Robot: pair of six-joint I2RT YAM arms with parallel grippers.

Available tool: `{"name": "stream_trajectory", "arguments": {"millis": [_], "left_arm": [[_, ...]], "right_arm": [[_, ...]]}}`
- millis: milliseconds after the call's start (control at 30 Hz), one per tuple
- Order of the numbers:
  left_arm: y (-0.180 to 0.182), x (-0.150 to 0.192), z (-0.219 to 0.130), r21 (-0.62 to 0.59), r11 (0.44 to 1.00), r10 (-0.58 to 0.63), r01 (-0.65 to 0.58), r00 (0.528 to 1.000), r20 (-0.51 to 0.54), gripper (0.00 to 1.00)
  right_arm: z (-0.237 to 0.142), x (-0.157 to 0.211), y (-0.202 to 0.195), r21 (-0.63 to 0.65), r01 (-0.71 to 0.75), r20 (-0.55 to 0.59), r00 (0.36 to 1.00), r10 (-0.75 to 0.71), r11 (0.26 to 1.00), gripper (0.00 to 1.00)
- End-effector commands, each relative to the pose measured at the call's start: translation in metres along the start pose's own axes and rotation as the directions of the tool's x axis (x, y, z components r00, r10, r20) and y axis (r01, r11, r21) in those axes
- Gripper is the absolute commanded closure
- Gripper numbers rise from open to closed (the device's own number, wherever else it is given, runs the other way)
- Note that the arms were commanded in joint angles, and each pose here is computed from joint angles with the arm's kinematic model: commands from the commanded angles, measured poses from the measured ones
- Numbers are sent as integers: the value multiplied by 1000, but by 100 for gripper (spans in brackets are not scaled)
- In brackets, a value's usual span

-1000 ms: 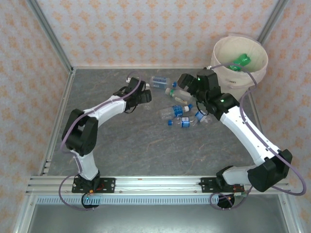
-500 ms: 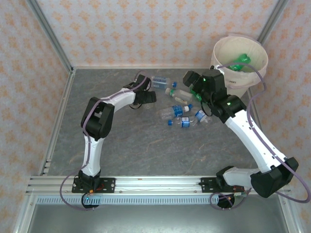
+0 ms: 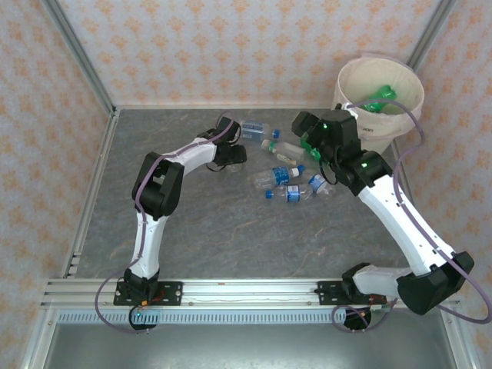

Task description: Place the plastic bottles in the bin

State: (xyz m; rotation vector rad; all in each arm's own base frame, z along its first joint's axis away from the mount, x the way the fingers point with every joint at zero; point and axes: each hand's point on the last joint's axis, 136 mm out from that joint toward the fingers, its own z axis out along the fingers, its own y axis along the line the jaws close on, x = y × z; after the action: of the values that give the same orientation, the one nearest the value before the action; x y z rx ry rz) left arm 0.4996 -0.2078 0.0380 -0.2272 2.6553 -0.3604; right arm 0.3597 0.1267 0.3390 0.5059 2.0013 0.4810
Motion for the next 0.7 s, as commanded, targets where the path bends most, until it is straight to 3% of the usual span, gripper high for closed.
{"name": "stream_trajectory", "arguments": {"millis": [0, 233, 367, 500, 667], "left_arm": [[-3, -9, -24, 25, 1000, 6, -7, 1000, 31, 46], [-15, -17, -80, 122, 992, 14, -36, 984, 179, 50], [-32, -8, -119, 189, 975, 63, -119, 959, 278, 50], [-54, 7, -151, 260, 941, 117, -219, 927, 358, 50], [-86, 24, -196, 322, 874, 184, -363, 862, 472, 50]], "right_arm": [[-7, -4, -4, 17, -2, 27, 1000, 2, 1000, 0], [-10, -10, -5, 30, 8, 48, 999, -9, 1000, 0], [-11, -15, -7, 57, 16, 61, 998, -20, 998, 0], [-15, -18, 13, -54, 14, 61, 998, -10, 998, 1], [-15, -12, 48, -227, 10, 5, 1000, -9, 974, 16]]}}
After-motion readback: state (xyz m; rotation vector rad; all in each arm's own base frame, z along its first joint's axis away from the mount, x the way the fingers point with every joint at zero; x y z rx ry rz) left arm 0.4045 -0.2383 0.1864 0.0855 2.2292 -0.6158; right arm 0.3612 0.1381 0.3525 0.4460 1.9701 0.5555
